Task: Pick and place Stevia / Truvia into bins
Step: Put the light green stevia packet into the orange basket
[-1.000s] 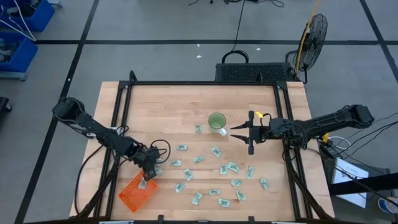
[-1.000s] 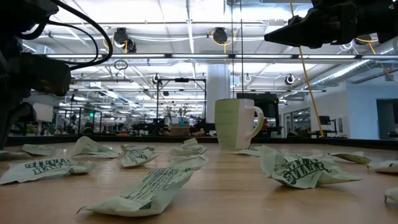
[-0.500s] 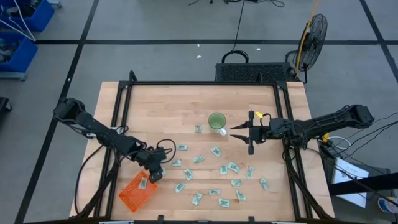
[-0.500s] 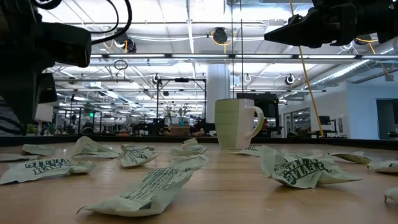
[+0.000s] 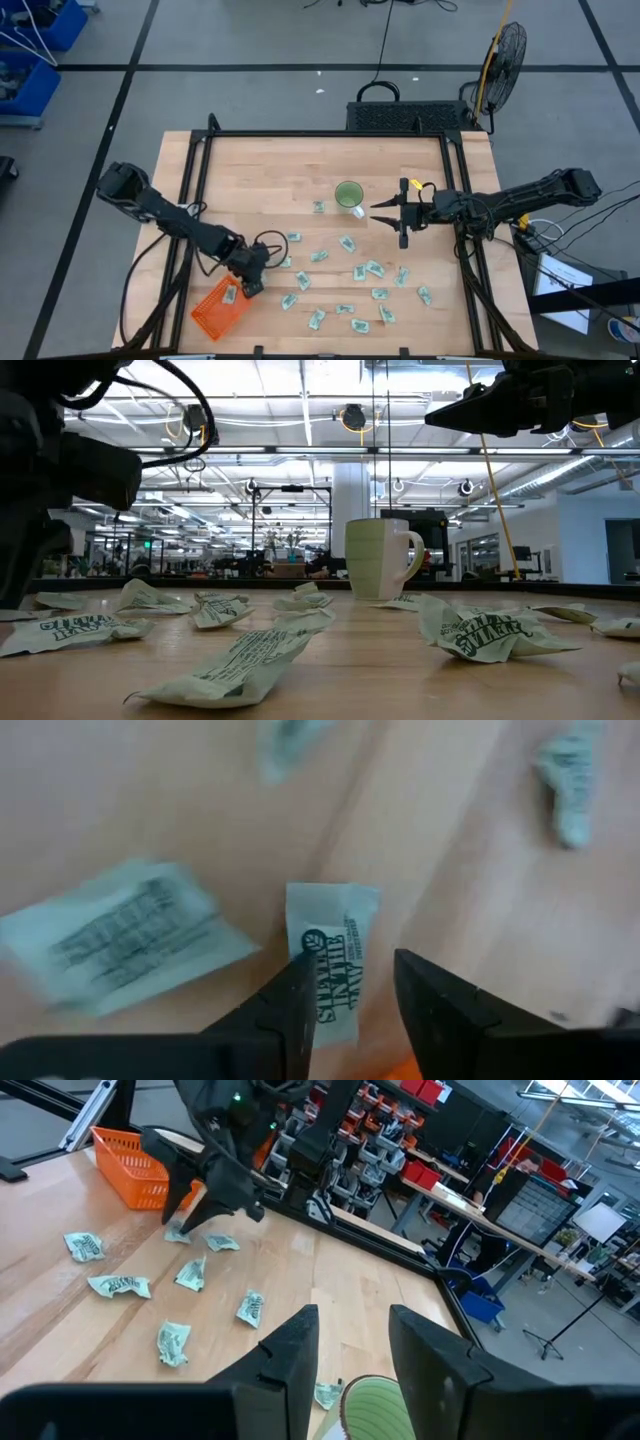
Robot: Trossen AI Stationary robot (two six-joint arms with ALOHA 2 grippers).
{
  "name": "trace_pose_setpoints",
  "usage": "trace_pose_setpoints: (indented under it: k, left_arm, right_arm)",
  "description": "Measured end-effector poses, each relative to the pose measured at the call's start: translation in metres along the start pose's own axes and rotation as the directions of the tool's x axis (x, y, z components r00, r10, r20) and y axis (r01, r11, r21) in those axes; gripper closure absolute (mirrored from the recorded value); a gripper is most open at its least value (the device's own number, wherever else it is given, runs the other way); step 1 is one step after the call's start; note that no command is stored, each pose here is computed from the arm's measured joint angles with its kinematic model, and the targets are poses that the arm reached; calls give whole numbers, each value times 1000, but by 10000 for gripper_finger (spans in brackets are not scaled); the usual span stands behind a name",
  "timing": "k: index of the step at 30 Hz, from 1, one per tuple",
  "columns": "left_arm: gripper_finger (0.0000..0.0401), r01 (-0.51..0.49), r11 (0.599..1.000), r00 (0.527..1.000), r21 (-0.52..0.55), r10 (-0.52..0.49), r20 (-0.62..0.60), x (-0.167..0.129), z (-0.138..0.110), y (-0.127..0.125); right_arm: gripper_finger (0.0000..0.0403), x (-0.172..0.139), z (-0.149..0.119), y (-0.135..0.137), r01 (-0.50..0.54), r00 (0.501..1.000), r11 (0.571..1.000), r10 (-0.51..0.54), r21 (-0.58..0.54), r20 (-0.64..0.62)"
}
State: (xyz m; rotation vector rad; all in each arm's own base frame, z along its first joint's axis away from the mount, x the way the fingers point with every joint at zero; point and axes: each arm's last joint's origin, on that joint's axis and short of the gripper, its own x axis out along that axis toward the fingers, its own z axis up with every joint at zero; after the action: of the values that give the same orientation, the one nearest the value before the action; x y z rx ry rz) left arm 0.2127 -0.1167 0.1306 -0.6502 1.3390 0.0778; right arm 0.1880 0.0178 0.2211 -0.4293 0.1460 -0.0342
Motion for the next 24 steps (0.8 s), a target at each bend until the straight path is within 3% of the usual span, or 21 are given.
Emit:
trace_pose_setpoints:
  k: [8, 16, 24]
  left_arm:
    - [280, -122, 987, 989, 109, 111, 99, 10, 2, 4]
    - [323, -331, 920, 924, 209, 271, 271, 10, 5, 12]
    - [362, -360, 895, 917, 264, 287, 276, 9, 5, 14]
  right_arm:
    - [284, 0, 0, 0, -1, 1000, 1000, 1, 2, -2]
    - [284, 0, 0, 0, 0, 1000, 1000, 0, -15, 1]
    - [284, 0, 0, 0, 0, 1000, 1000, 0, -26, 1]
